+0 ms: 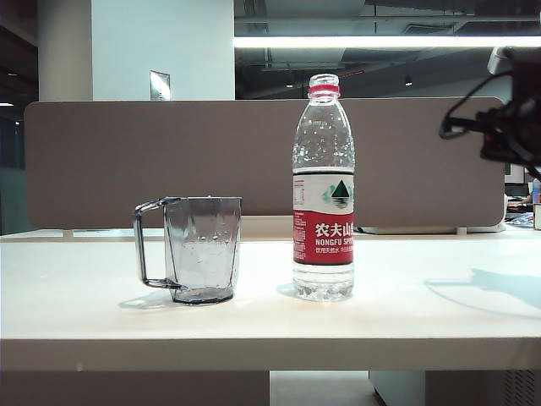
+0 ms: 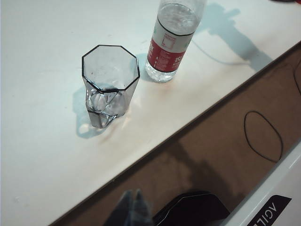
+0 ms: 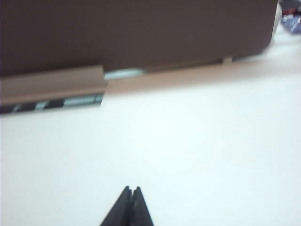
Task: Pick up the mineral water bottle on the table and pour water into the mug until it's full.
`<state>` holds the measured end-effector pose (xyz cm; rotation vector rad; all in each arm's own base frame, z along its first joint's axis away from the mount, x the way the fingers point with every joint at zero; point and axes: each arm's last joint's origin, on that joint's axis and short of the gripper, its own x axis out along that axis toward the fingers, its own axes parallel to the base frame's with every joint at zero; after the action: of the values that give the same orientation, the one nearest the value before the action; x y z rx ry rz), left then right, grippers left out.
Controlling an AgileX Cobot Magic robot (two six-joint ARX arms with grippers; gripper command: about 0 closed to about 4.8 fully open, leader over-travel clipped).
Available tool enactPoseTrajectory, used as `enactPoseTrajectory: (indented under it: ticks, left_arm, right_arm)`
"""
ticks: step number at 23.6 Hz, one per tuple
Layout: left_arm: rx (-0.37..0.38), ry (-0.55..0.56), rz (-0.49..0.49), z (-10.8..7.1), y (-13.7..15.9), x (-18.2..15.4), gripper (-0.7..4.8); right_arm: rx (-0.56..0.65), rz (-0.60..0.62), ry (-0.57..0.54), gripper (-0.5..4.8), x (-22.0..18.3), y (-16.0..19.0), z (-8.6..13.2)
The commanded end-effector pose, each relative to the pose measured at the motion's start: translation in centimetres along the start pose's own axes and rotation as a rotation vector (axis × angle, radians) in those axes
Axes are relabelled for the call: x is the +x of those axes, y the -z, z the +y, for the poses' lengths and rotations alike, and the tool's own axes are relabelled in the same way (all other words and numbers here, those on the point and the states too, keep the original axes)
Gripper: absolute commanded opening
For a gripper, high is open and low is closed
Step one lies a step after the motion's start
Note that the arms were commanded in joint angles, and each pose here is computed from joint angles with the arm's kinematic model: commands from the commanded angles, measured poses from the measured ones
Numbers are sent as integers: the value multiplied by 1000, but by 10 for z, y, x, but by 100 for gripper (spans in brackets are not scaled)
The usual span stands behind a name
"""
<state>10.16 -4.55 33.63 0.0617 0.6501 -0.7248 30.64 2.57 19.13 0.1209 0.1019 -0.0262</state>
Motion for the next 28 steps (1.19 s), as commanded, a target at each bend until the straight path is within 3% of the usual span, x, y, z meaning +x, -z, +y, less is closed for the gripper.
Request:
enactPoseTrajectory:
  ticks: [1, 3, 12, 13, 20, 23, 25, 28]
  left_arm:
    - [5, 3, -11, -1, -1, -1, -5]
    - [5, 3, -12, -1, -2, -1, -5]
    - [5, 3, -12, -1, -2, -1, -5]
    - [5, 4, -11, -1, -2, -1, -5]
    - [5, 3, -11, -1, -2, -1, -5]
    - [5, 3, -12, -1, -2, -1, -5]
    - [5, 3, -12, -1, -2, -1, -5]
    - [5, 3, -12, -1, -2, -1, -5]
  right_arm:
    - [-9, 11, -48, -6, -24, 12, 10]
    - [-35, 49, -45, -6, -52, 28, 20]
    - [-77, 88, -124, 8, -98, 53, 49]
    - [-90, 104, -144, 43, -103, 57, 56]
    - [-74, 137, -225, 104, -109, 62, 65]
    - [-34, 145, -231, 183, -109, 62, 65]
    - [-22, 122, -241, 278, -108, 61, 66]
    - [-13, 103, -259, 279, -105, 64, 68]
